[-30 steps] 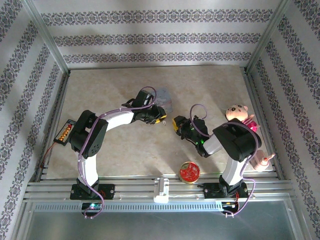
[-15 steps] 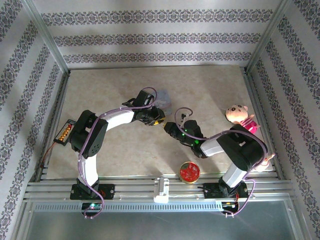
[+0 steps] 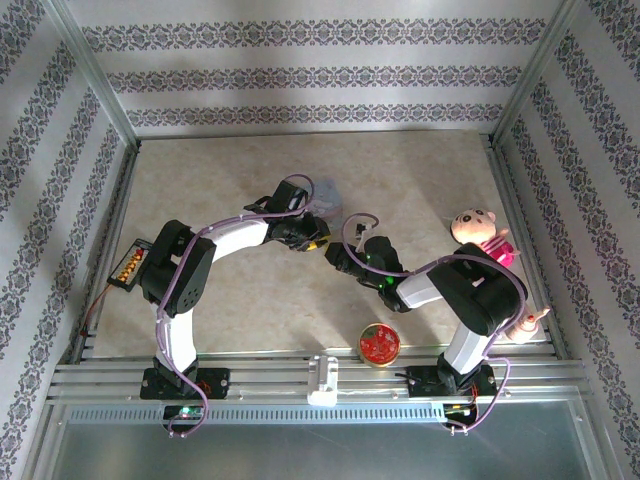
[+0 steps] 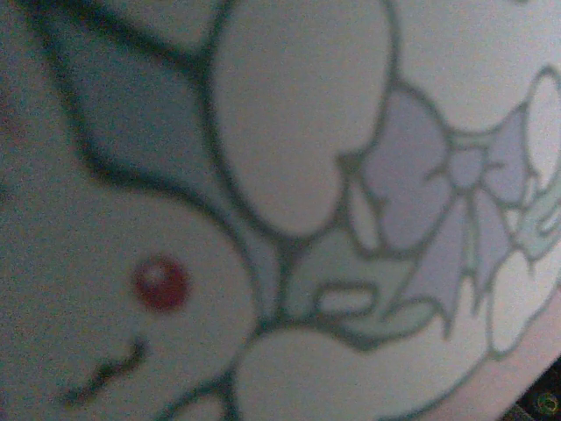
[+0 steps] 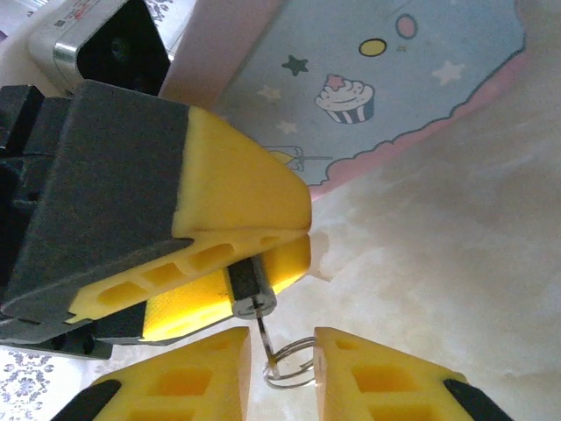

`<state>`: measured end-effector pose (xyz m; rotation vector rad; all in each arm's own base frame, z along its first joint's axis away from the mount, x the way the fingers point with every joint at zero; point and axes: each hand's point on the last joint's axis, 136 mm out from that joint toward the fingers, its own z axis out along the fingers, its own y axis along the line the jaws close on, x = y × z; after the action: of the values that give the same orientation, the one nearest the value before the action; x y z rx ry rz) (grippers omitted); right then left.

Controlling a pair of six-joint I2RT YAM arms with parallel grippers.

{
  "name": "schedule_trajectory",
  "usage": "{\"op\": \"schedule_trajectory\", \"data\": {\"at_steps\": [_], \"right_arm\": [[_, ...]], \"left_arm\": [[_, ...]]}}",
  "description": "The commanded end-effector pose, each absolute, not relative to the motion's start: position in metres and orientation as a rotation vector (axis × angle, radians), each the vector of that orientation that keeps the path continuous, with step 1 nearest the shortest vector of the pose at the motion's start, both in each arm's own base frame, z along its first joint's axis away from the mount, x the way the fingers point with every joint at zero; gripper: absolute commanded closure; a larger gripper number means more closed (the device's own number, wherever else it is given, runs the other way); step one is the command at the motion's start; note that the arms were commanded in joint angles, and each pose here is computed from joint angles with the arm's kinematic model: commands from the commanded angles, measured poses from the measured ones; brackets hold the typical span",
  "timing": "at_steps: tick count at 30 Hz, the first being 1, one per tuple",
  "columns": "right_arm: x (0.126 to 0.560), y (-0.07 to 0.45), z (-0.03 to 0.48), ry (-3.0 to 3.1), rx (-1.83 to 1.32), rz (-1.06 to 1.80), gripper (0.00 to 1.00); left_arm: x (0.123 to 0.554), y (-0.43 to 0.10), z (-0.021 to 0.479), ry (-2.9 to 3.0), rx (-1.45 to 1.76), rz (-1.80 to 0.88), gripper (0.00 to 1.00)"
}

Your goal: Unlock a padlock with a key

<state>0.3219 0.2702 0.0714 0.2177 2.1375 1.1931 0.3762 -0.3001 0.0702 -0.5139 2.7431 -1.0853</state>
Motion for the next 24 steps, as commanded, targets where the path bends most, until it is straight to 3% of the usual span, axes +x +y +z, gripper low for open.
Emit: {"op": "schedule_trajectory", "data": {"at_steps": [1, 11, 15, 19, 24], "right_arm": [[0.325, 0.281, 0.083, 2.108, 0.146, 1.212, 0.77], [0.33, 0.288, 0.082, 2.107, 0.159, 1.25, 0.9], [0.33, 0.287, 0.081, 2.096, 0.194, 1.281, 1.0], [0.333, 0.282, 0.084, 2.042, 0.285, 1.362, 1.0], [0.341, 0.276, 0.087, 1.951, 0.403, 1.492, 1.0]], "left_arm": [[0.354, -0.306, 0.058, 2.869, -0.577, -1.121, 0.9], [0.353, -0.308, 0.059, 2.864, -0.584, -1.152, 0.9], [0.355, -0.31, 0.062, 2.851, -0.587, -1.172, 0.88], [0.356, -0.312, 0.066, 2.824, -0.572, -1.204, 0.63], [0.359, -0.311, 0.075, 2.761, -0.534, -1.224, 0.45]]}}
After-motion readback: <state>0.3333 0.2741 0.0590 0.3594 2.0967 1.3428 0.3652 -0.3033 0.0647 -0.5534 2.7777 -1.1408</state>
